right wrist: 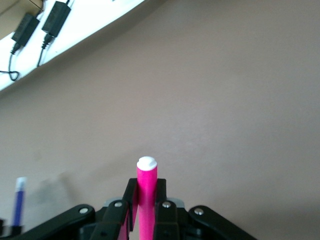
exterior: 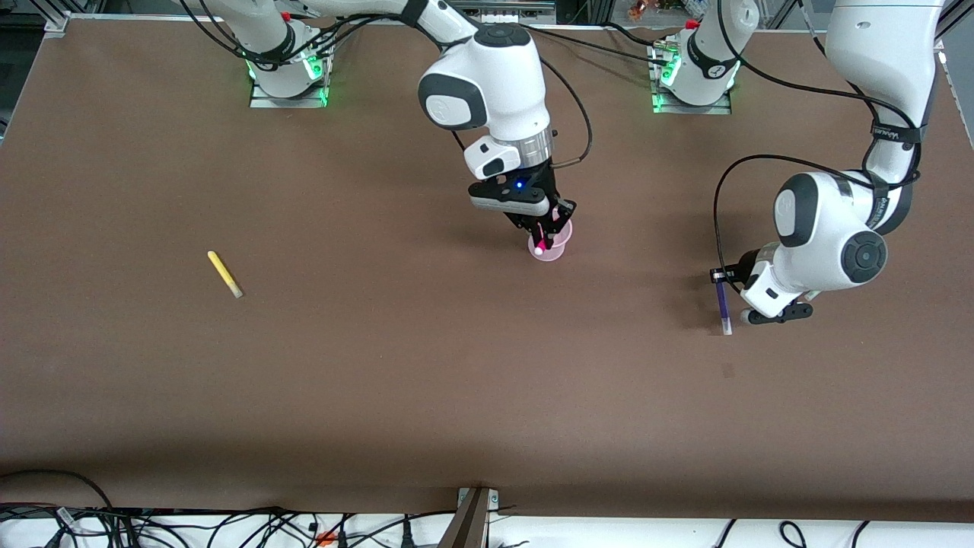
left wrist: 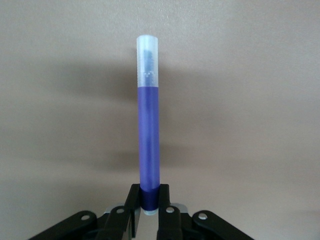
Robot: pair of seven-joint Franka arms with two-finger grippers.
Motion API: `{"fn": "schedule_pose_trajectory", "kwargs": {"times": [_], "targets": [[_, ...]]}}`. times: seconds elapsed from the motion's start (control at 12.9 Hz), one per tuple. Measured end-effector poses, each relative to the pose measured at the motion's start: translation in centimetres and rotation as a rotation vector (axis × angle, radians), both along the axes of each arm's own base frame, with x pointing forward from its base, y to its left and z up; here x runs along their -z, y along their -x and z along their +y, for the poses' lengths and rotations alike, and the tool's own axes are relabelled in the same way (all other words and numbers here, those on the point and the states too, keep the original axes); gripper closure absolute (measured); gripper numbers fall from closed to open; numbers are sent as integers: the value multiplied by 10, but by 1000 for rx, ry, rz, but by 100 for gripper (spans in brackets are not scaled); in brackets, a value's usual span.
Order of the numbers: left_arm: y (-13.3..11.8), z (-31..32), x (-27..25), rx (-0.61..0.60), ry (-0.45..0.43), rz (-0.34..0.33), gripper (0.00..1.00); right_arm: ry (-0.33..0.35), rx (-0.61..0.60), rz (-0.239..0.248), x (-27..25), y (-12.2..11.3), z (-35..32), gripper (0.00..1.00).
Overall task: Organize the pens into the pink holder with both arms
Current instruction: 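Drop the pink marker into the cup while the left gripper lifts purple marker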
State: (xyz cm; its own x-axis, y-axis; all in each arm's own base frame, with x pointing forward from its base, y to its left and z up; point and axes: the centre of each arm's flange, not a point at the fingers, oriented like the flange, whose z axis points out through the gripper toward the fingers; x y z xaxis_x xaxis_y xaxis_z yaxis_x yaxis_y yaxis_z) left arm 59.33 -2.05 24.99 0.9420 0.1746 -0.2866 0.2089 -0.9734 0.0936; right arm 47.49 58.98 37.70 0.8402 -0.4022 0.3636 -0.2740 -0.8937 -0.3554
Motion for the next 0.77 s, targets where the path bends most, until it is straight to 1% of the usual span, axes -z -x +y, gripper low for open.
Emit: {"fn": "schedule_pose_trajectory", "kwargs": {"times": [0.15, 0.23, 0.46, 0.77], "targets": [[-4, 0, -9, -44, 21, 47, 81, 46, -2, -14, 24, -2, 0, 83], [-7, 0, -15, -62, 31, 72, 81, 57, 1, -17, 33, 2, 4, 83], [-20, 1, -26, -179, 101, 160, 81, 65, 21, -21, 50, 20, 18, 83], [-29, 11, -20, -351, 201, 265, 81, 92, 40, -43, 64, 26, 22, 83]]}}
